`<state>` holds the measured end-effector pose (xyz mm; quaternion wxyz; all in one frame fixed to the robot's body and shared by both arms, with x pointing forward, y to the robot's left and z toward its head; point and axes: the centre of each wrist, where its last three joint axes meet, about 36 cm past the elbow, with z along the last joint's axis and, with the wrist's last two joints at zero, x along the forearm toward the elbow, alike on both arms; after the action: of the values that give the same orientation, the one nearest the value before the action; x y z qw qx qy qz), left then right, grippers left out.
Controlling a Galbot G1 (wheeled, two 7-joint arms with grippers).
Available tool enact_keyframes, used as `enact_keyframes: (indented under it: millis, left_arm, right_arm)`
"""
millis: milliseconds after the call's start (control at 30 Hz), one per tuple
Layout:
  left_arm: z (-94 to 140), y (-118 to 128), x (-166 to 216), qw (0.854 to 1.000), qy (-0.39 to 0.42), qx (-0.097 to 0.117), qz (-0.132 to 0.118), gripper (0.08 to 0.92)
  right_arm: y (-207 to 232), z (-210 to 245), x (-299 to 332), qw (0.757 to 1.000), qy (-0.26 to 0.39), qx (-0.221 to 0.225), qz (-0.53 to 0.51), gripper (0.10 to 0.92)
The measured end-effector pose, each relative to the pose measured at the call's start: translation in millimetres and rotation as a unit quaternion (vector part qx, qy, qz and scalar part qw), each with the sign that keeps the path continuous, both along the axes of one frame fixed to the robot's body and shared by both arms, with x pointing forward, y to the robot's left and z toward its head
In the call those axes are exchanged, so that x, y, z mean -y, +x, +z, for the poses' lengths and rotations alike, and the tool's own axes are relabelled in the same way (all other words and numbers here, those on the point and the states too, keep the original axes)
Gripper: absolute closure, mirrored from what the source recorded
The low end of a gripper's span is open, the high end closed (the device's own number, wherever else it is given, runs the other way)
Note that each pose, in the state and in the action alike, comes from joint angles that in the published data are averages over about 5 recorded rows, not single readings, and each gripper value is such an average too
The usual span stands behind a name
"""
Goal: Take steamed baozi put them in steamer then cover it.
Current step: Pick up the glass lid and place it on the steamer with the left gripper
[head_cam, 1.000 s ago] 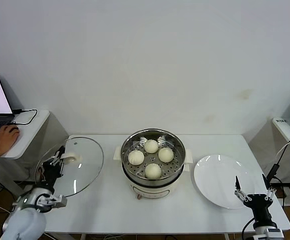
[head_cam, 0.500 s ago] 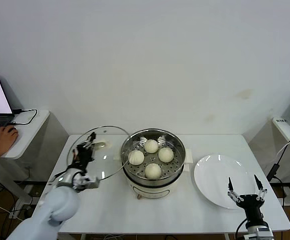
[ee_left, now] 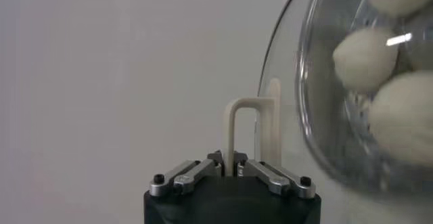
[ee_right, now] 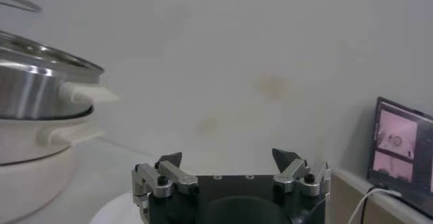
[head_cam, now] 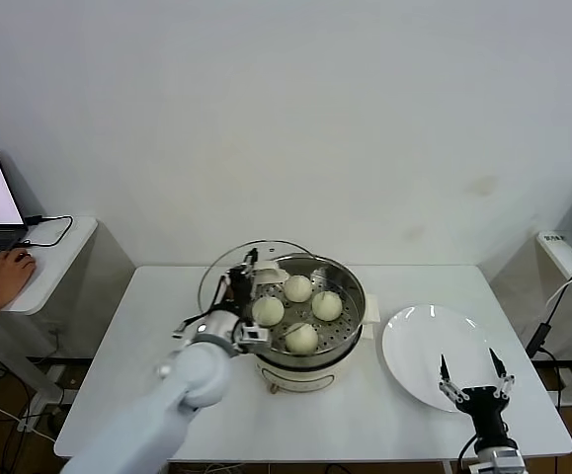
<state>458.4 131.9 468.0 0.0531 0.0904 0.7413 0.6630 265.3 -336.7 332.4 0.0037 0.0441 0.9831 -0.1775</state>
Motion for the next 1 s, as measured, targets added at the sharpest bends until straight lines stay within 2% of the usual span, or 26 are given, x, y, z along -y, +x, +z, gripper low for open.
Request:
enact_keyframes:
  millis: [533,1000]
  left_arm:
    - [-12.4,7.8,67.4,1.000,0.021,-0.012,-0.009,0.849]
    - [-18.5,2.3,77.7,0.999,0.035,-0.011,-0.008,0.849]
  right_arm:
    - [-0.9,-7.1,-6.3,1.000,-0.005,-0.008,0.008,0.199]
    - [0.0,-8.1,-5.5,1.000,-0.006,-0.009,0.009,0.200]
